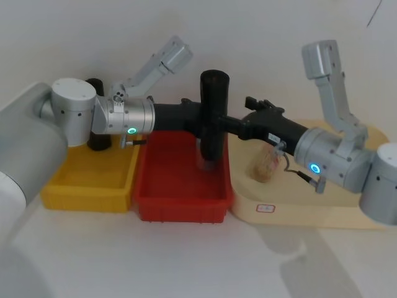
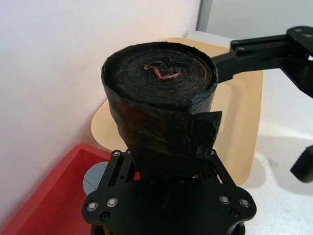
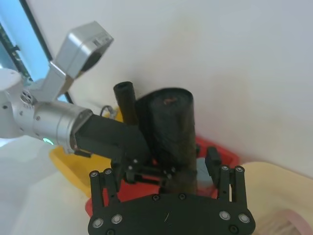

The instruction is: Pick up the garbage bag with the one hand and transfer it to the other hand.

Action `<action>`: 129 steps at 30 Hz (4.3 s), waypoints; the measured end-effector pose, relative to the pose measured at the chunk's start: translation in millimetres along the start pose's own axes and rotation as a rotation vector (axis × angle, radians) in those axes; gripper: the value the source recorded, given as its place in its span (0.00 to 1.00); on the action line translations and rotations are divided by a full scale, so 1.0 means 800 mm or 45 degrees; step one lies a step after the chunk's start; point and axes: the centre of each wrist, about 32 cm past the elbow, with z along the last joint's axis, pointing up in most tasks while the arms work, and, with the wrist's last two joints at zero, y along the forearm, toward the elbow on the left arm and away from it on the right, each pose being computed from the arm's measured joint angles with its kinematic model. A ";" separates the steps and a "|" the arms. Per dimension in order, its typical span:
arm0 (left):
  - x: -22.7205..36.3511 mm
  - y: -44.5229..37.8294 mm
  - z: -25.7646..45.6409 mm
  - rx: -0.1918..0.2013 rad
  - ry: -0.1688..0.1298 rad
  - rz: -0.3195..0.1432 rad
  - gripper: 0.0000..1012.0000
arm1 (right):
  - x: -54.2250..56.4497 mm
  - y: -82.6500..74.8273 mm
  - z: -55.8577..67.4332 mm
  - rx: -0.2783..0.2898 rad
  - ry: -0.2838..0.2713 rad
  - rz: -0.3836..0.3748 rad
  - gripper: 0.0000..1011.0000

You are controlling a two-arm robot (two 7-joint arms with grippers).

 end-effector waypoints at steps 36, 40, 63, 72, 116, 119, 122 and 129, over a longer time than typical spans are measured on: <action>-0.0095 -0.002 -0.0044 0.002 -0.012 0.010 0.43 | 0.016 0.061 0.022 -0.017 -0.050 0.078 0.99; -0.0099 -0.001 -0.0046 0.004 -0.011 0.013 0.43 | 0.018 0.066 0.019 -0.015 -0.057 0.067 0.99; -0.0158 0.003 -0.0053 0.013 -0.022 0.028 0.43 | 0.029 0.084 0.004 0.001 -0.099 0.036 0.99; -0.0171 0.005 -0.0057 0.016 -0.026 0.037 0.43 | 0.027 0.088 0.005 -0.004 -0.105 0.064 0.99; -0.0178 0.008 -0.0061 0.018 -0.022 0.045 0.45 | 0.024 0.091 0.008 0.004 -0.107 0.091 0.55; -0.0179 0.008 -0.0060 0.018 -0.022 0.044 0.53 | 0.024 0.091 0.008 0.004 -0.107 0.091 0.55; -0.0178 0.008 -0.0061 0.018 -0.022 0.045 0.59 | 0.024 0.091 0.008 0.004 -0.107 0.091 0.55; -0.0177 0.008 -0.0061 0.018 -0.022 0.045 0.81 | 0.023 0.090 0.010 0.007 -0.116 0.083 0.55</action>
